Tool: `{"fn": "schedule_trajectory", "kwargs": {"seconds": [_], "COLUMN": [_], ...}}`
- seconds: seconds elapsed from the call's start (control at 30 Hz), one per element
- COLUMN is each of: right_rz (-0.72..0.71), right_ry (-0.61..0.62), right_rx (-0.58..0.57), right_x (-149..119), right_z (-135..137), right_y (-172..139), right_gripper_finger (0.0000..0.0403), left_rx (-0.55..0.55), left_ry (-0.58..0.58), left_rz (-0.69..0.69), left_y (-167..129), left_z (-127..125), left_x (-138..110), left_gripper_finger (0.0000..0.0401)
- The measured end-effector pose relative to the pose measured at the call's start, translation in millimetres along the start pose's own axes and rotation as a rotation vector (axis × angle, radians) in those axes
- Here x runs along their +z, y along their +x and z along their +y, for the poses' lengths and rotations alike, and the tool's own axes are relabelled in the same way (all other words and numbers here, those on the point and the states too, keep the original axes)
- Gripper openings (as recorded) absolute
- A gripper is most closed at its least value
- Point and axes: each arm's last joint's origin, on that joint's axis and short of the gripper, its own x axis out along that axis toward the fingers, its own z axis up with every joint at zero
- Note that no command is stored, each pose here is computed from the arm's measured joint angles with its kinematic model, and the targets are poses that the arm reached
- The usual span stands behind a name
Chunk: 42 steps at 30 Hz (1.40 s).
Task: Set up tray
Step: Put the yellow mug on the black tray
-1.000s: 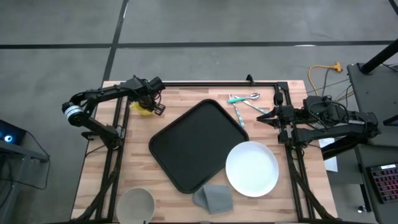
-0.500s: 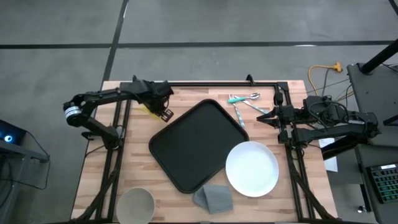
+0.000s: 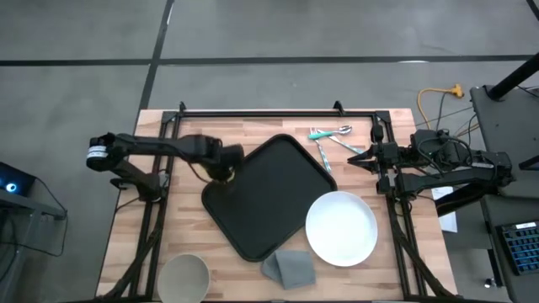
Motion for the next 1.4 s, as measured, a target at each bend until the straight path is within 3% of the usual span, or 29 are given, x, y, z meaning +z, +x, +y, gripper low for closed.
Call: {"fn": "schedule_trajectory", "kwargs": {"seconds": [0.37, 0.6, 1.03, 1.4], "right_rz": [0.000, 0.000, 0.000, 0.000], "right_ry": [-0.001, 0.000, 0.000, -0.001], "right_rx": [0.000, 0.000, 0.000, 0.000], "right_x": [0.0, 0.0, 0.0, 0.0], "right_z": [0.0, 0.0, 0.0, 0.0], "right_y": [0.0, 0.0, 0.0, 0.0], "right_gripper_finger": [0.0018, 0.0018, 0.0018, 0.0018], "left_rx": [-0.010, 0.001, -0.085, -0.076], "left_ry": [0.016, -0.001, -0.027, -0.042], "left_rz": [0.039, 0.059, 0.114, 0.122], "left_y": [6.5, 18.9, 41.5, 41.6], "left_z": [-29.6, -30.9, -30.6, -29.6], "left_x": [-25.5, -34.1, -44.3, -44.8], "left_gripper_finger": [0.0003, 0.0003, 0.0003, 0.0004]}}
